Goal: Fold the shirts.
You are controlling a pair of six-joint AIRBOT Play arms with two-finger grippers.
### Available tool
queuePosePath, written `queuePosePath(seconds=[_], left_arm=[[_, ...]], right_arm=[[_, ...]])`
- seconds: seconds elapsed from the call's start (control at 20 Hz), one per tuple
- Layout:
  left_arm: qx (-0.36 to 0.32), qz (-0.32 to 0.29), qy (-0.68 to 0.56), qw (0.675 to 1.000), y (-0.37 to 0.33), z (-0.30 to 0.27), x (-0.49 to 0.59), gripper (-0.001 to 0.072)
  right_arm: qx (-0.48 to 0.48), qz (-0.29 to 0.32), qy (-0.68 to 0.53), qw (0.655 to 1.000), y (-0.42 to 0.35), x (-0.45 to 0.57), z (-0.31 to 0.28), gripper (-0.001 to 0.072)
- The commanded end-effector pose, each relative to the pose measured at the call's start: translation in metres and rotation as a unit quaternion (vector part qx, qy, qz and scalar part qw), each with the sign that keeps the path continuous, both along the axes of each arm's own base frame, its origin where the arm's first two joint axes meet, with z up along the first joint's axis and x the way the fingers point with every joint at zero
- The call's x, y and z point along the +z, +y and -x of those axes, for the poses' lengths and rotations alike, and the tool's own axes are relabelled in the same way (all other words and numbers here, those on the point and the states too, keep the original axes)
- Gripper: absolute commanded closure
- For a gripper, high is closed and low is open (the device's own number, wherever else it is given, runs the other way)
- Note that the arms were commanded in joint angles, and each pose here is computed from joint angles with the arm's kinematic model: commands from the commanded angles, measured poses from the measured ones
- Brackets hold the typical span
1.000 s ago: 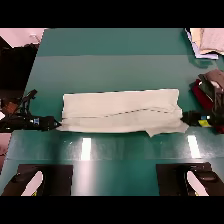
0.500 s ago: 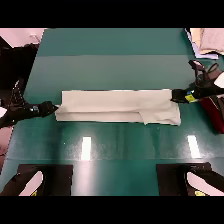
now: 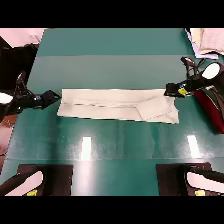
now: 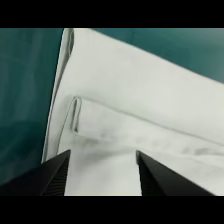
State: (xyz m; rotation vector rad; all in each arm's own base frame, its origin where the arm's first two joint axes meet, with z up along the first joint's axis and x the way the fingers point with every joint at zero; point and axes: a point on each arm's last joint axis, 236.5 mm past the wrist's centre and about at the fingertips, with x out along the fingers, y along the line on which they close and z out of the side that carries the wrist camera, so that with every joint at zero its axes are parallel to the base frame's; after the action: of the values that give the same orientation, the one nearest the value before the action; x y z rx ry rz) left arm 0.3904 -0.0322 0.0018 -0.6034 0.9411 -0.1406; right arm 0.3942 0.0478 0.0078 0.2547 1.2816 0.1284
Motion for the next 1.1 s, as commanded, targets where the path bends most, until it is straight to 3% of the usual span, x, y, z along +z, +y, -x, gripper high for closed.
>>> queuePosePath(seconds=[0.0, 0.1, 0.2, 0.3, 0.35, 0.45, 0.85, 1.05], left_arm=[[-0.003, 0.013, -0.014, 1.0, -0.002, -0.016, 0.017, 0.0217], [-0.03, 0.022, -0.011, 0.999, -0.012, -0.014, 0.03, 0.0218], [-0.048, 0.031, -0.003, 0.998, -0.02, -0.009, 0.036, 0.0234], [-0.06, 0.038, 0.007, 0.997, -0.025, -0.003, 0.034, 0.0636], [-0.065, 0.041, 0.012, 0.997, -0.027, 0.0, 0.034, 0.0684], [-0.076, 0.05, 0.023, 0.996, -0.032, 0.006, 0.033, 0.0684], [-0.14, 0.087, 0.084, 0.983, -0.057, 0.045, 0.031, 0.0685], [-0.154, 0.097, 0.096, 0.979, -0.063, 0.053, 0.032, 0.0685]], right_arm=[[0.005, 0.0, 0.012, 1.0, -0.009, 0.005, -0.001, 0.0329], [0.028, -0.006, 0.036, 0.999, -0.022, 0.01, 0.013, 0.0329], [0.04, -0.073, 0.054, 0.995, -0.025, 0.016, 0.029, 0.0329], [0.002, -0.134, 0.049, 0.99, -0.042, 0.017, 0.032, 0.0322], [-0.02, -0.151, 0.048, 0.987, -0.054, 0.014, 0.035, 0.0306], [-0.057, -0.181, 0.05, 0.98, -0.074, -0.001, 0.045, 0.0014], [-0.063, -0.282, 0.084, 0.954, -0.075, -0.062, 0.05, 0.0042], [-0.075, -0.29, 0.079, 0.951, -0.076, -0.075, 0.041, 0.006]])
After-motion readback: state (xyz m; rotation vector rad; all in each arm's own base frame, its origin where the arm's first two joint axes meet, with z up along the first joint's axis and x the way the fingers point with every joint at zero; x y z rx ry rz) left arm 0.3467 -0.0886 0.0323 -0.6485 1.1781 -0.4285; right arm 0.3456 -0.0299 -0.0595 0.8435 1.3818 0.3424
